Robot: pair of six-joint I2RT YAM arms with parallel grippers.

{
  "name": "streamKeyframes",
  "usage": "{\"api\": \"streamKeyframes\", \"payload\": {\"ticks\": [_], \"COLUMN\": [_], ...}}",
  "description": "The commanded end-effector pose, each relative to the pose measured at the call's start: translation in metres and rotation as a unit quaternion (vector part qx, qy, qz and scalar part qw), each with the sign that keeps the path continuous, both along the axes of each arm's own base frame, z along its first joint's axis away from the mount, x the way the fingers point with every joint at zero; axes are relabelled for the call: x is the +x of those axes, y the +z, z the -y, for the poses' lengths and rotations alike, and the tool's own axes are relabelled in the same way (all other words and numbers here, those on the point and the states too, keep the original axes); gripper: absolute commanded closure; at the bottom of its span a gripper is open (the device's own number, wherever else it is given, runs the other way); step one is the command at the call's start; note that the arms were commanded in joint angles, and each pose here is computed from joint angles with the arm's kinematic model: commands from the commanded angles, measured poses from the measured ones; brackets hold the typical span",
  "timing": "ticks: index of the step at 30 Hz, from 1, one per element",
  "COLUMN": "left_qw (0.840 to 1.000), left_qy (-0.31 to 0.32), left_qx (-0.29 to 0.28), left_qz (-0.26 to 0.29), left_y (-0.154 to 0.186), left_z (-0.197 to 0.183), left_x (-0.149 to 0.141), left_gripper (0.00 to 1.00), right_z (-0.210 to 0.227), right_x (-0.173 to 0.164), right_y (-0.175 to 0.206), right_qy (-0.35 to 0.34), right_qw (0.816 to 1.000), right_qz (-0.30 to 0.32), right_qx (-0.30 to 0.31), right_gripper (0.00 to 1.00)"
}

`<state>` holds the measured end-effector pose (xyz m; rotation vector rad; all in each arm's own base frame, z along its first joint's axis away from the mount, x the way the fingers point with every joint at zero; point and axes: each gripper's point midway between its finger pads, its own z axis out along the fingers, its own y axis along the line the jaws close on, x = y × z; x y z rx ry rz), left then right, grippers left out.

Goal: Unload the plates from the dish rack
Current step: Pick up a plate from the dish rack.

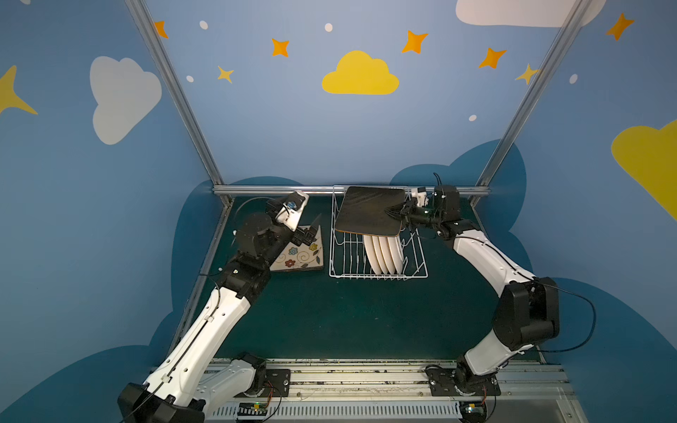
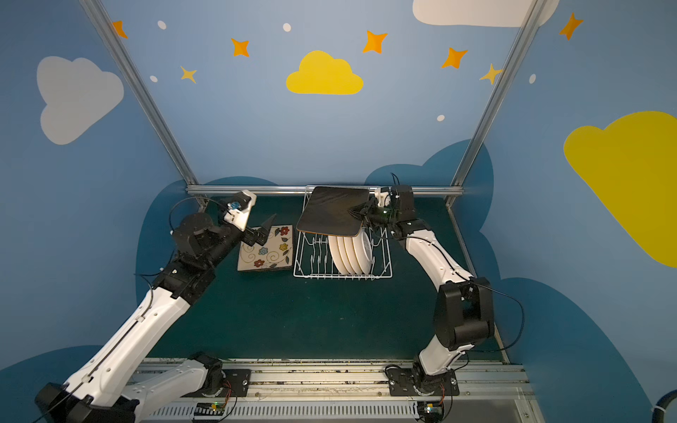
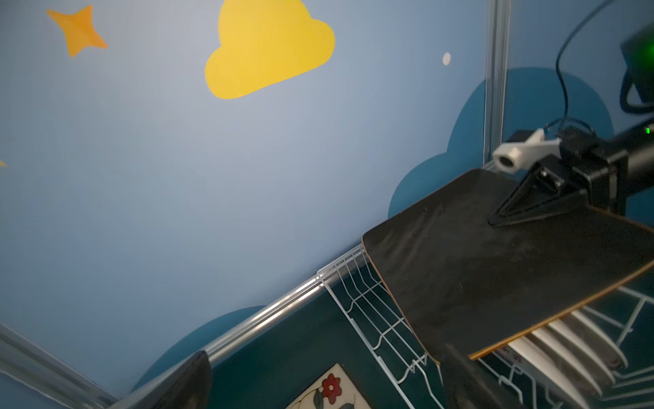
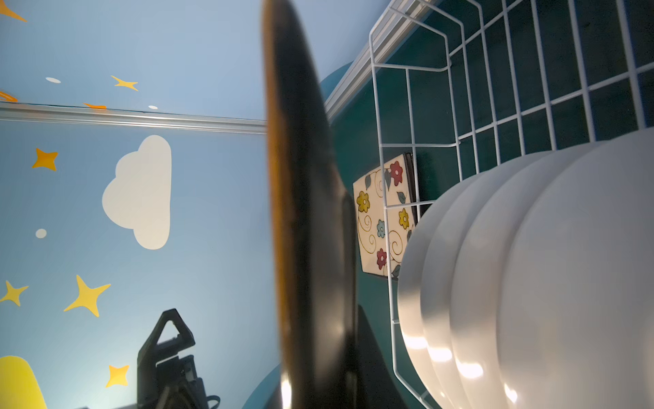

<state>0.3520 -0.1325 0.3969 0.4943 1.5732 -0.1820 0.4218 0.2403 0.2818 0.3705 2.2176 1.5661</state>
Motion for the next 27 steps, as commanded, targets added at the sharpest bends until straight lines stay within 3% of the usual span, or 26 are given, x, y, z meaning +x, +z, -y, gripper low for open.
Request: {"api": "streamKeyframes", "payload": {"ticks": [1,4,9,13,22,27], "left_qw": [0.985,0.973,0.935,0.907,0.814,0.789], "left_qy": [-0.064,-0.069,-0.134,-0.176,-0.275,-0.288], "left_qx": [-0.115,-0.153,-0.23,-0.254,-0.307,-0.316], "left_qz": [-0.111,-0.161,-0.237,-0.285,-0.41,-0.44], "left_y": [-0.009,-0.011,-0.01,-0.018,-0.05,-0.069], "left_z": [0.013,0.01,0.02,0.034,0.069,0.088], "left_x": [-0.007,0.0,0.008,0.013,0.025,0.037], "left_gripper": [0.01,0.01,0.01,0.01,0.01,0.01], "right_z": [0.0,0.002,0.004,0.005,0.005,0.003], "right_x": [-0.019,-0.022,-0.029,-0.035,-0.046,-0.05], "right_y": [0.086,0.088,0.09,0.094,0.107,0.106], "right_qy": [0.027,0.031,0.035,0.041,0.058,0.069], "right_qw": [0.987,0.985,0.98,0.976,0.958,0.954], "right_qz": [0.152,0.167,0.194,0.215,0.281,0.292], "right_qx": [0.035,0.031,0.025,0.021,0.006,0.008], "right_gripper": [1.0,1.0,1.0,1.0,1.0,1.0]}}
